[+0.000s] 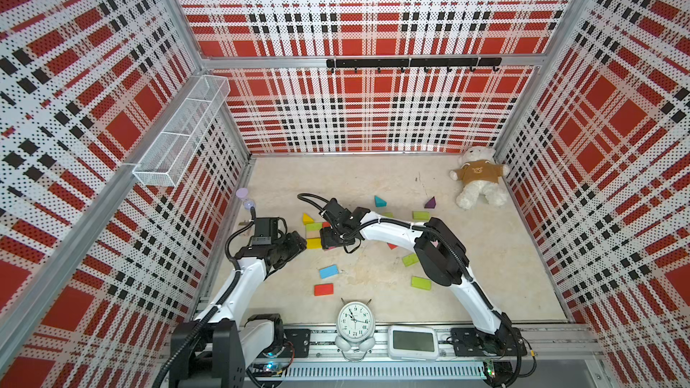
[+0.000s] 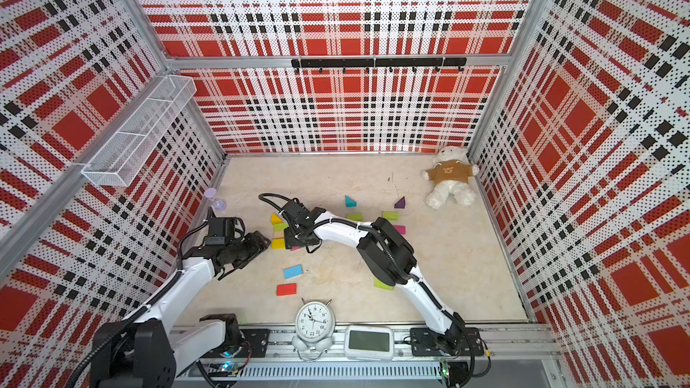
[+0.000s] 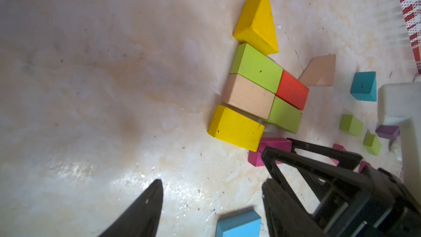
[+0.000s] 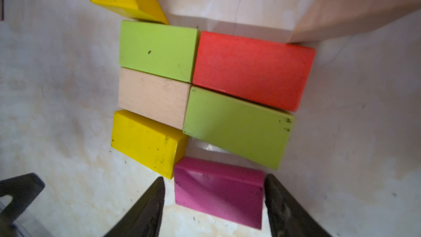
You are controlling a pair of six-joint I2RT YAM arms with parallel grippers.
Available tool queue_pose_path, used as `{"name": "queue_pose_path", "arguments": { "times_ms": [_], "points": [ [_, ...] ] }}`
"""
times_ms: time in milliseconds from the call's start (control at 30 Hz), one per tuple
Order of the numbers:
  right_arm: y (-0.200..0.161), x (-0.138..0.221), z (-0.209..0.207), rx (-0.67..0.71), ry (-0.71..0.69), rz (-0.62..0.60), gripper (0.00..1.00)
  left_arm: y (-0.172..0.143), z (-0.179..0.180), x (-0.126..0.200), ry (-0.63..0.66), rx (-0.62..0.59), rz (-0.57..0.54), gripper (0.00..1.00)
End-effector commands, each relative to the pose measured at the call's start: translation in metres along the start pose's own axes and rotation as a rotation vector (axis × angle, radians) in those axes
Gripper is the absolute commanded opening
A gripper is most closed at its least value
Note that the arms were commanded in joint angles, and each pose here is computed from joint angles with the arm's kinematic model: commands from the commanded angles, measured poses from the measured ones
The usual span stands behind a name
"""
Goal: Assemble a carrot with building blocks
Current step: Adjust the building block at the center of the board, then assemble the building block at the center of the board.
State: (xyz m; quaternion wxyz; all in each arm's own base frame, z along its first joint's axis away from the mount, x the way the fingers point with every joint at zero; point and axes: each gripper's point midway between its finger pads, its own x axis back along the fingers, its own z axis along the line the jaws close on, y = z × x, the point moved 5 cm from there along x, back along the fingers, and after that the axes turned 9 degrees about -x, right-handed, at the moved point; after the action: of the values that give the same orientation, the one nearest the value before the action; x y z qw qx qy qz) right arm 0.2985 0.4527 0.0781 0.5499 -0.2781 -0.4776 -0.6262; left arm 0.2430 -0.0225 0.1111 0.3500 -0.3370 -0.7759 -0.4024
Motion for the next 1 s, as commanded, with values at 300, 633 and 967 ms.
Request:
{"name": "queue_pose_path", "arguments": {
  "times_ms": [300,633,967],
  "points": [
    [0.011,0.046,0.003,-0.005,0.056,-0.1,0.73,-0.006,-0.001,-0.006,0.0,0.001,0.019,0.64],
    [-0.02,0.053,-0.005,0.058,0.104,-0.07,0.37,0.0,0.002,-0.013,0.013,0.006,-0.042,0.42],
    [-0.036,0.017,-0.001,0.033,0.159,0.008,0.17,0.012,0.002,-0.038,-0.034,0.037,-0.078,0.39]
  ]
}}
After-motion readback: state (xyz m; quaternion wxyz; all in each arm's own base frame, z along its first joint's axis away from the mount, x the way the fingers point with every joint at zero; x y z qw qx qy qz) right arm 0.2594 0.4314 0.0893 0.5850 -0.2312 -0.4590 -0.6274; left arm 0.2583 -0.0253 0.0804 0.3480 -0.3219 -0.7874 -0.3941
